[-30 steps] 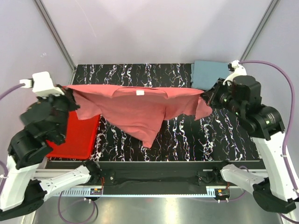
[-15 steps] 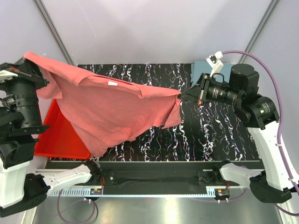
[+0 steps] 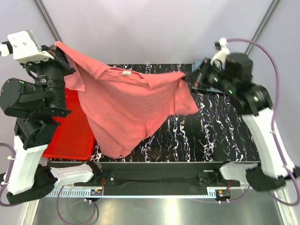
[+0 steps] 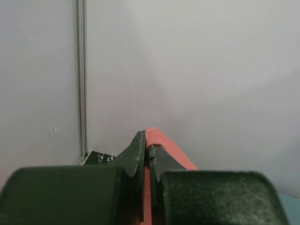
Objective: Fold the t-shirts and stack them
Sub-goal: Flatten the tshirt out
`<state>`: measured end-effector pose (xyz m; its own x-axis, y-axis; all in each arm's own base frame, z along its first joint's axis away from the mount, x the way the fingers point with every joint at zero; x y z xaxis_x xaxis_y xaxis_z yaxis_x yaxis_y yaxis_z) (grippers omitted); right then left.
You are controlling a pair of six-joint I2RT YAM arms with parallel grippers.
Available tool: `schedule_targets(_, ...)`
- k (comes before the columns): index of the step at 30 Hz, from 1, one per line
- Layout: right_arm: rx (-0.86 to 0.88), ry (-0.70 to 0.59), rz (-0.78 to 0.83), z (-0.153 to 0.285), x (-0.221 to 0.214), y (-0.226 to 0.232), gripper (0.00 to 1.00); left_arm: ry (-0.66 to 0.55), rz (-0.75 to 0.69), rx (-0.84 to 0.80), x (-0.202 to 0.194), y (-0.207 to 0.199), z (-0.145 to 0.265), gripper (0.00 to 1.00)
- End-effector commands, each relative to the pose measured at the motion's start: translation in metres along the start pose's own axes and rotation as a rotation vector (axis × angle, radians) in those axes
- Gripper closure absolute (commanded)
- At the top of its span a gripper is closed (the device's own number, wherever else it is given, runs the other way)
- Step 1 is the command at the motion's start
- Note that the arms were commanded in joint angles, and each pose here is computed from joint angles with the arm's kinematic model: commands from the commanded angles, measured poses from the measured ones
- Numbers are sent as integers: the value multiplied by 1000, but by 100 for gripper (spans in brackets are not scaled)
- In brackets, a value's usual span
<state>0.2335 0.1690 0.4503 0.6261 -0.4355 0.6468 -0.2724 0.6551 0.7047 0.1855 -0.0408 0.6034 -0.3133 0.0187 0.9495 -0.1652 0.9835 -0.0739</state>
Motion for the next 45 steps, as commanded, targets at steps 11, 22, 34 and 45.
schedule_targets(11, 251, -401, 42, -111, 143, 78, 100, -343, 353, -46, 122, 110, 60, 100)
schedule_targets(22, -2, -355, -5, -172, 148, -48, 100, 161, 503, -707, -33, -111, 48, 100)
schedule_targets(34, -461, 75, -59, -190, 97, -237, 89, 864, 397, -1387, -260, -347, 177, 85)
schedule_targets(45, -907, 204, -95, -105, 71, -277, 34, 856, 220, -1133, -258, -256, 124, 21)
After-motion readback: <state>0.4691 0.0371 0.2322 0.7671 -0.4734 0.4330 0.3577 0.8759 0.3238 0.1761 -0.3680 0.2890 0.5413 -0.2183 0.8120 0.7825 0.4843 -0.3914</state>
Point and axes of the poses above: each gripper's point midway between its finger pads, its own z axis back along the fingers, its own y axis along the line the jaws close on, x = y × z, the point moved 5 cm from there along z, back along the fingers, and after that the axes turned 7 degrees about -z, right-handed, at the moved point
